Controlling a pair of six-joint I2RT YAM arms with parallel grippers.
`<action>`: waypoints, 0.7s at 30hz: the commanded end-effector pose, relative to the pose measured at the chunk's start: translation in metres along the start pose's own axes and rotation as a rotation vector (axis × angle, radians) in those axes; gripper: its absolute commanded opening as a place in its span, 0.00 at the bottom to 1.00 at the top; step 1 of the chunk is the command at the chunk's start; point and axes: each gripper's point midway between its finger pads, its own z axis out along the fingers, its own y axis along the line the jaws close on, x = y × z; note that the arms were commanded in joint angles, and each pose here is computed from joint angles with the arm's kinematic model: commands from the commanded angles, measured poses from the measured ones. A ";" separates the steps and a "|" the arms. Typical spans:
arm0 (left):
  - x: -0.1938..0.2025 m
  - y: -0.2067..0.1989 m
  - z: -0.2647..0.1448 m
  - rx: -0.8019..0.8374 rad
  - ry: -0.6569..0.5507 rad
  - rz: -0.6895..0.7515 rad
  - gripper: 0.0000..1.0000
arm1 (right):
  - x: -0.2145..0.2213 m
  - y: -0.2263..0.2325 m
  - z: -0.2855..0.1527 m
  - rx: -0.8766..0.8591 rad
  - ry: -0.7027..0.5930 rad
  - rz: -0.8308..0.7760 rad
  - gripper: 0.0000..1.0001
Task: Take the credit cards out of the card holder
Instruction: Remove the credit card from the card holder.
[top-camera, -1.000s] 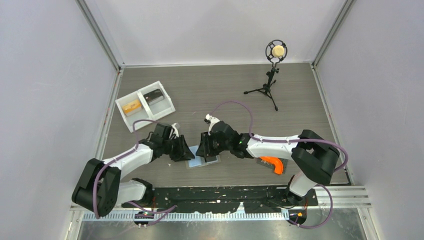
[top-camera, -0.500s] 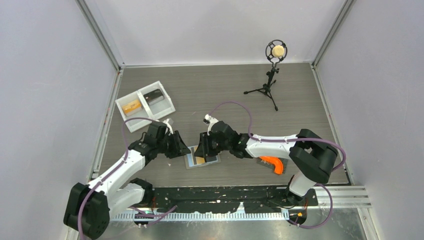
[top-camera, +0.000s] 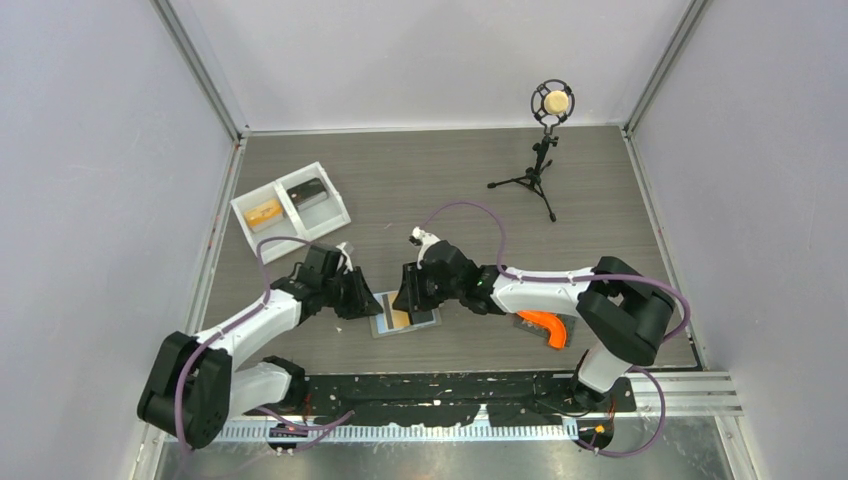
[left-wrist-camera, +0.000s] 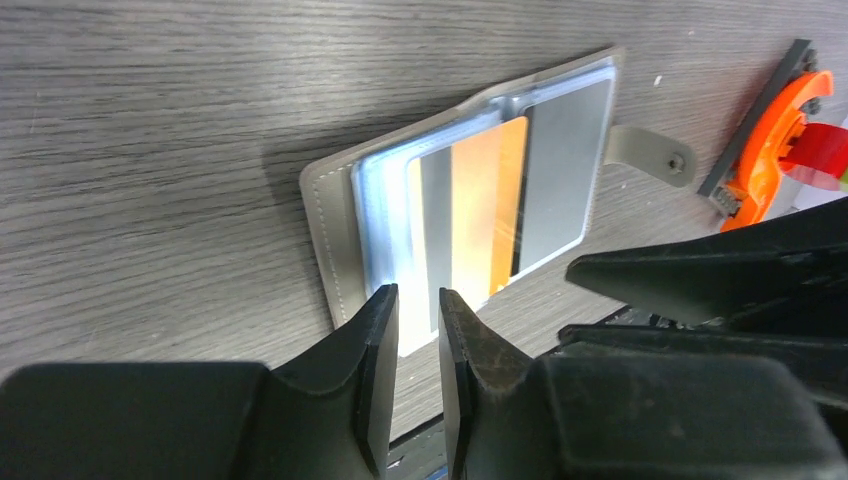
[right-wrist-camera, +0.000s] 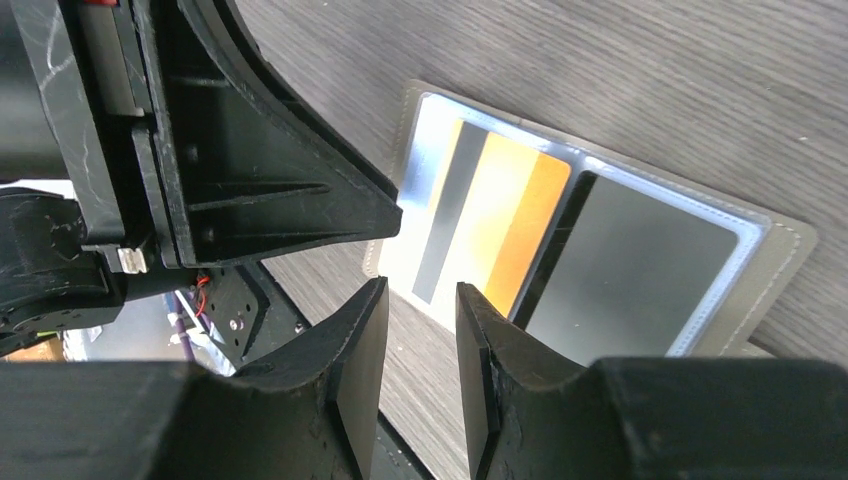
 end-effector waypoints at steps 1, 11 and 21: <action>-0.002 -0.002 0.009 0.039 -0.003 0.038 0.23 | -0.004 -0.014 0.004 0.026 -0.010 -0.015 0.38; 0.011 0.026 0.022 -0.056 0.046 0.018 0.18 | 0.000 -0.033 0.014 0.063 0.018 -0.006 0.39; 0.015 0.034 0.023 -0.091 0.063 0.007 0.18 | 0.009 -0.045 0.022 0.081 0.035 0.009 0.39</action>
